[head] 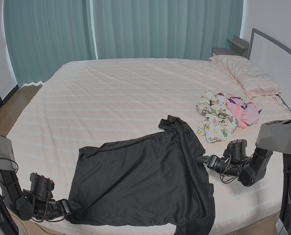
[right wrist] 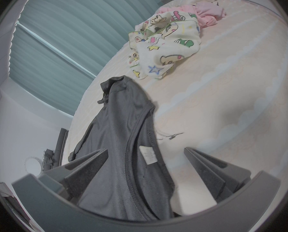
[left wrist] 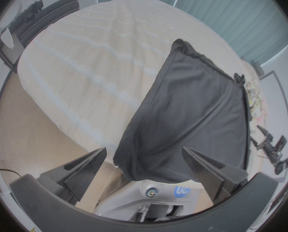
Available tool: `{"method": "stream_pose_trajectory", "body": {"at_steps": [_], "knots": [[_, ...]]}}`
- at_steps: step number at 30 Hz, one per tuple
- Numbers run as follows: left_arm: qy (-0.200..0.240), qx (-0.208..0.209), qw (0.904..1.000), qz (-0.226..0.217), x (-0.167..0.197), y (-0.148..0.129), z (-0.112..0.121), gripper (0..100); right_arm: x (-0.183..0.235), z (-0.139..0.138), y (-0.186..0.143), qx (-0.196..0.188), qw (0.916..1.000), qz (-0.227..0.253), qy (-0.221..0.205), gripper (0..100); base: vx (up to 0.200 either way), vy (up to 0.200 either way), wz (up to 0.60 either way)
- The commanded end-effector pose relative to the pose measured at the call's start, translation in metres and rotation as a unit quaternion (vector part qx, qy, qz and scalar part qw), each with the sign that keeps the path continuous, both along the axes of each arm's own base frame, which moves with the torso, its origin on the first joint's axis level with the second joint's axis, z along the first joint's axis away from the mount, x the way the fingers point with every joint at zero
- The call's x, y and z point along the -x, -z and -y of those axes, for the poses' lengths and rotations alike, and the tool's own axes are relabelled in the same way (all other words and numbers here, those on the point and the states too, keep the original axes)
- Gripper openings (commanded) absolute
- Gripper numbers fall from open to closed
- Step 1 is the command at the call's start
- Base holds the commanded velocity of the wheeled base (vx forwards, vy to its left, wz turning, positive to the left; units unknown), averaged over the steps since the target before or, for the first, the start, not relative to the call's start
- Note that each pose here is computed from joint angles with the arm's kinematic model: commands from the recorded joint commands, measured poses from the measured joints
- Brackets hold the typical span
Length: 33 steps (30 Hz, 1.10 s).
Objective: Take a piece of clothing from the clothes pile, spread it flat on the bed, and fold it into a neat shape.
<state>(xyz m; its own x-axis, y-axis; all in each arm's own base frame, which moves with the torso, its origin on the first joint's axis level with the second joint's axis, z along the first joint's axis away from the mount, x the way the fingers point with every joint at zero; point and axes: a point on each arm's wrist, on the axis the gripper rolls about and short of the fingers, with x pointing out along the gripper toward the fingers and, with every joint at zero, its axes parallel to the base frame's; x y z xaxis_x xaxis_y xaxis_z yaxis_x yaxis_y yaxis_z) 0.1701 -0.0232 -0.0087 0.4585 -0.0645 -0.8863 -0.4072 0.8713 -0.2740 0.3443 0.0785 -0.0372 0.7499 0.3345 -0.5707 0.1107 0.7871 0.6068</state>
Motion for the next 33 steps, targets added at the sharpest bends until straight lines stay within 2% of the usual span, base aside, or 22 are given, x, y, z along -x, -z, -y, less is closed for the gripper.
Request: {"method": "stream_pose_trajectory", "body": {"at_steps": [1,2,3,4,5,10,11,15,20,22,27,33], "knots": [[-0.005,0.063,0.9969,0.047,-0.004,-0.016,-0.013,100,0.003,-0.013,0.02,0.016,0.9998,-0.007,-0.006,100,0.0,0.0,0.0],[0.001,0.091,0.9945,0.051,-0.006,-0.017,-0.015,100,0.003,-0.013,0.021,0.018,0.9998,-0.007,-0.001,100,0.0,0.0,0.0],[0.002,0.095,0.9941,0.052,-0.007,-0.017,-0.016,100,0.002,-0.013,0.02,0.018,0.9998,-0.006,-0.001,100,0.0,0.0,0.0],[0.006,0.132,0.9893,0.061,-0.011,-0.019,-0.021,100,0.003,-0.014,0.022,0.02,0.9998,-0.008,0.0,100,0.0,0.0,0.0],[0.007,0.144,0.9874,0.066,-0.013,-0.019,-0.023,100,0.004,-0.015,0.022,0.021,0.9997,-0.009,-0.001,0,0.0,0.0,0.0],[-0.004,0.152,0.9862,0.067,-0.017,-0.019,-0.024,100,0.003,-0.017,0.022,0.023,0.9997,-0.007,0.001,0,0.0,0.0,0.0],[-0.029,0.169,0.9826,0.072,-0.024,-0.021,-0.025,100,0.004,-0.016,0.022,0.021,0.9997,-0.008,0.005,0,0.0,0.0,0.0],[-0.046,0.182,0.9794,0.074,-0.028,-0.022,-0.025,100,0.005,-0.016,0.021,0.02,0.9997,-0.01,0.007,0,0.0,0.0,0.0],[-0.057,0.183,0.9794,0.065,-0.033,-0.016,-0.029,100,0.009,-0.011,0.017,0.008,0.9993,-0.017,0.033,0,0.0,0.0,0.0],[-0.067,0.181,0.9796,0.054,-0.034,-0.009,-0.033,100,0.005,0.0,0.011,0.004,0.9977,-0.002,0.068,0,0.0,0.0,0.0],[-0.065,0.181,0.9792,0.065,-0.033,-0.009,-0.033,100,0.013,0.022,0.012,0.003,0.9957,0.004,0.092,0,0.0,0.0,0.0],[-0.065,0.181,0.9791,0.066,-0.032,-0.009,-0.033,100,0.017,0.024,0.014,0.004,0.9958,0.008,0.091,0,0.0,0.0,0.0]]}}
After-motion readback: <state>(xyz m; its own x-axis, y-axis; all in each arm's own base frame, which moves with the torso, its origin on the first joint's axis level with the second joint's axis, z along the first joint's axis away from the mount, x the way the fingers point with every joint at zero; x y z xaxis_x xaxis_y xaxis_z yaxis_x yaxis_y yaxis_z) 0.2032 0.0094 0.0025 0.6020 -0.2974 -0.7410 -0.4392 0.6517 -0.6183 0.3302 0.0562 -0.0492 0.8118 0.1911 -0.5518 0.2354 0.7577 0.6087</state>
